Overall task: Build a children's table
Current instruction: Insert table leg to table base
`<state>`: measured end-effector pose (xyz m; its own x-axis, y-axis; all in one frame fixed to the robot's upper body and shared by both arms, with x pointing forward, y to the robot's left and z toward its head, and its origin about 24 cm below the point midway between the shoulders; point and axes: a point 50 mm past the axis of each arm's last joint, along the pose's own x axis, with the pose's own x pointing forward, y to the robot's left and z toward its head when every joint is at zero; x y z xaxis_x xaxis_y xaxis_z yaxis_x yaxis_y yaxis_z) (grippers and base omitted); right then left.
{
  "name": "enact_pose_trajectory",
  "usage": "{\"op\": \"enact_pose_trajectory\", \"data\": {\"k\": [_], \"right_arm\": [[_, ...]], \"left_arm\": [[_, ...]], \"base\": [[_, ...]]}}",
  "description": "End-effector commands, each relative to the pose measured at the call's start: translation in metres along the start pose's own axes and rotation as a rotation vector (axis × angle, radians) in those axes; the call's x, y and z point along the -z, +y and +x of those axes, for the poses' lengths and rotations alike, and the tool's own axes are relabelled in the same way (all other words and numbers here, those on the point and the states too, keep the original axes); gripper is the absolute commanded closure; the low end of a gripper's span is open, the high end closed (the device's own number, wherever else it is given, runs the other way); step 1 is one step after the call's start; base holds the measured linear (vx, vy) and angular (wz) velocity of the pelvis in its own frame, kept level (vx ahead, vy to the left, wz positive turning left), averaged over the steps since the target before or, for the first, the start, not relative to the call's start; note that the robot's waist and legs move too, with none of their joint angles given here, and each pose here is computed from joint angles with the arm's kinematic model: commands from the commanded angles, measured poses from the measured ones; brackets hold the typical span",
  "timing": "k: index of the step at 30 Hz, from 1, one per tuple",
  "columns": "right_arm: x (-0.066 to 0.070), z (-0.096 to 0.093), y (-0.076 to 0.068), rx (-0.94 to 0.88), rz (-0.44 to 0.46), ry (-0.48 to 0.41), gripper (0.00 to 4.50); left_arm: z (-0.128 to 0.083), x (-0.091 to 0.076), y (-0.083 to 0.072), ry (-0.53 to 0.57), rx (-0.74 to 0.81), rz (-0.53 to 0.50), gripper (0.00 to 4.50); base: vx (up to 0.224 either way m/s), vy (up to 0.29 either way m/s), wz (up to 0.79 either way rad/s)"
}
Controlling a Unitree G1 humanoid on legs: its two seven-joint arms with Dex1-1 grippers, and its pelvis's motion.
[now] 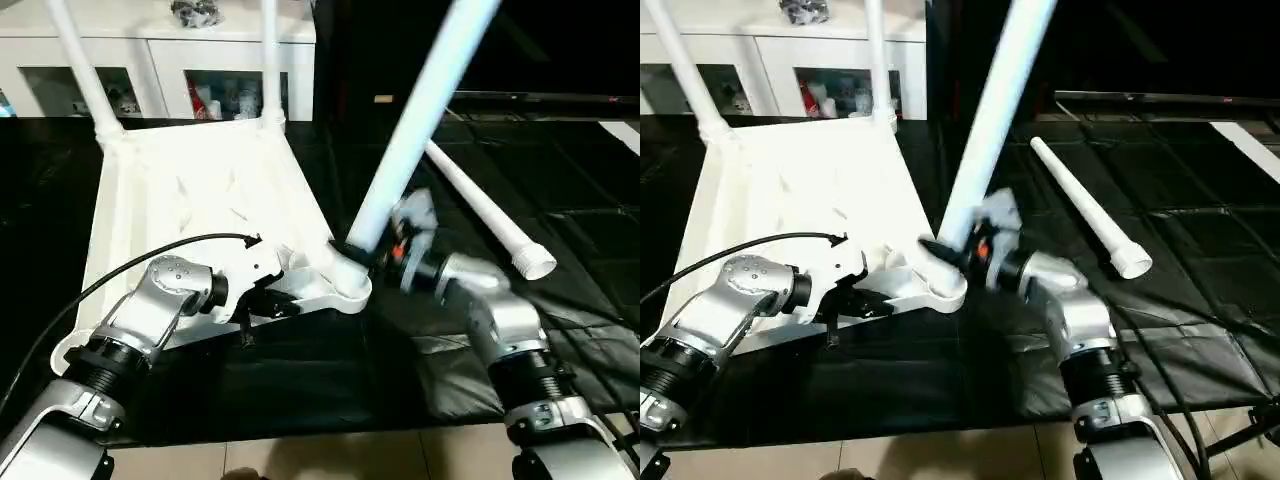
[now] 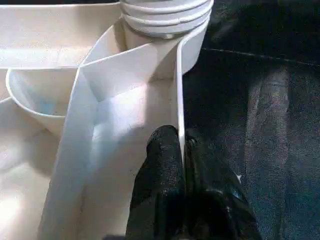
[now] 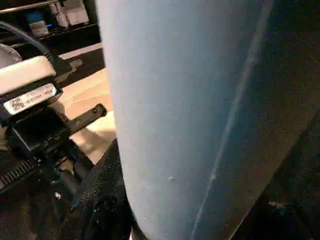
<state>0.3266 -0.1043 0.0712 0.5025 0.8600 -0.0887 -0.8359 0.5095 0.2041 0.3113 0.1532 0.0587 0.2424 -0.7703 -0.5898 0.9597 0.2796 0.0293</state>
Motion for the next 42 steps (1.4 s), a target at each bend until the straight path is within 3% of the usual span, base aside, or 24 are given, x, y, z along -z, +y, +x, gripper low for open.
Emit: {"op": "enact_pose_trajectory", "data": {"k": [1,20,33,42], "right_arm": [[-0.002,-0.001,-0.002,-0.017,-0.023,0.040,2.59],[0.011,-0.008,-0.012,0.020,-0.043,0.146,2.59],[0.018,0.003,-0.014,-0.009,-0.017,0.204,2.59],[0.016,0.000,-0.022,0.030,0.057,0.139,2.59]], "left_arm": [[0.004,-0.005,-0.005,-0.038,0.045,0.024,4.50],[0.003,-0.005,-0.002,-0.041,0.036,0.013,4.50],[0.000,-0.007,0.000,-0.048,0.030,0.026,4.50],[0.000,-0.008,0.002,-0.048,0.012,0.027,4.50]], "base": [[0.000,0.000,0.00],[0.000,0.000,0.00],[0.000,0.000,0.00],[0.000,0.000,0.00]]}}
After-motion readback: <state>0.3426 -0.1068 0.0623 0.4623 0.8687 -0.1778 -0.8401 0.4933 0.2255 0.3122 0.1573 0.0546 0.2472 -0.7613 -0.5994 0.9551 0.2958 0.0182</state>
